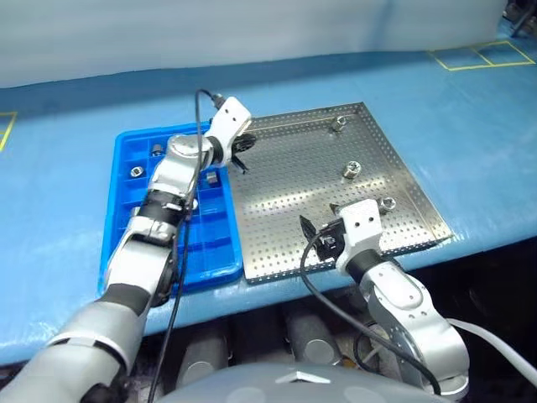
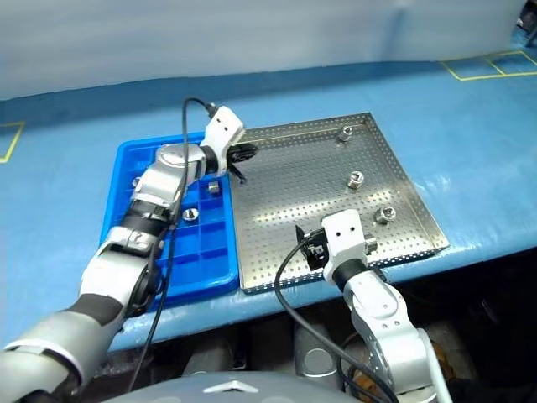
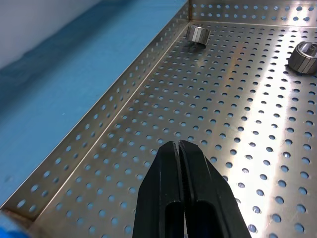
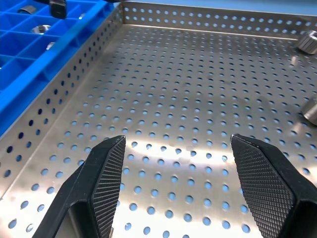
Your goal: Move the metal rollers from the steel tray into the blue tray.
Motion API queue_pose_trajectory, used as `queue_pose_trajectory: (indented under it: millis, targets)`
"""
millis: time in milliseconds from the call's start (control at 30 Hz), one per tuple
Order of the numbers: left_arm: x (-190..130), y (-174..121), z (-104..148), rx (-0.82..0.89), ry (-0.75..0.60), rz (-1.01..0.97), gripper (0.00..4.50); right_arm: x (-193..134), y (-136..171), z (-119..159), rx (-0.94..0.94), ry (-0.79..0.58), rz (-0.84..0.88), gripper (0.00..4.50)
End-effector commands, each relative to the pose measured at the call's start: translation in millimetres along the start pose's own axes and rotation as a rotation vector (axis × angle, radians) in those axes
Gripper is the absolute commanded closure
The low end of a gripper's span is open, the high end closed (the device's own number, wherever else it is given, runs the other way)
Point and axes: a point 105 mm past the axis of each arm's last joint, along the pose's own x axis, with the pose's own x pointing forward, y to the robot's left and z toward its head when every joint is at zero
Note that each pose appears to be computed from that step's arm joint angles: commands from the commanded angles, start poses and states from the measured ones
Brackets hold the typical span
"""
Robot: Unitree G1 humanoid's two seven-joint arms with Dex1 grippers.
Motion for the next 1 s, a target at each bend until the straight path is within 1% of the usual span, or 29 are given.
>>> queue_pose_trajectory:
  millis: [33,167,267,467,633,667,767,1000]
  targets:
    - [-21,-9,32,0.016,-0.107,-0.015,4.47,4,5,8,-0.003,-0.03,0.037,0.9]
    - [-14,-25,30,0.009,-0.088,-0.069,4.47,7,8,11,-0.012,-0.035,0.058,0.9]
    - [4,-41,38,0.031,-0.087,-0.144,3.9,5,5,13,-0.029,-0.037,0.051,0.9]
    - [37,-72,59,0.115,-0.1,-0.275,1.92,-7,-12,12,-0.03,-0.032,-0.033,0.9]
    - [62,-104,64,0.194,-0.058,-0.412,0.22,-18,-16,7,-0.012,-0.017,-0.081,0.9]
    - [66,-113,64,0.214,-0.044,-0.453,0.03,-21,-17,6,-0.007,-0.015,-0.088,0.9]
    - [77,-128,63,0.27,-0.02,-0.489,0.03,-28,-17,3,0.002,-0.005,-0.103,0.9]
    - [102,-151,57,0.353,0.016,-0.413,0.03,-38,-19,-1,0.028,0.003,-0.176,0.9]
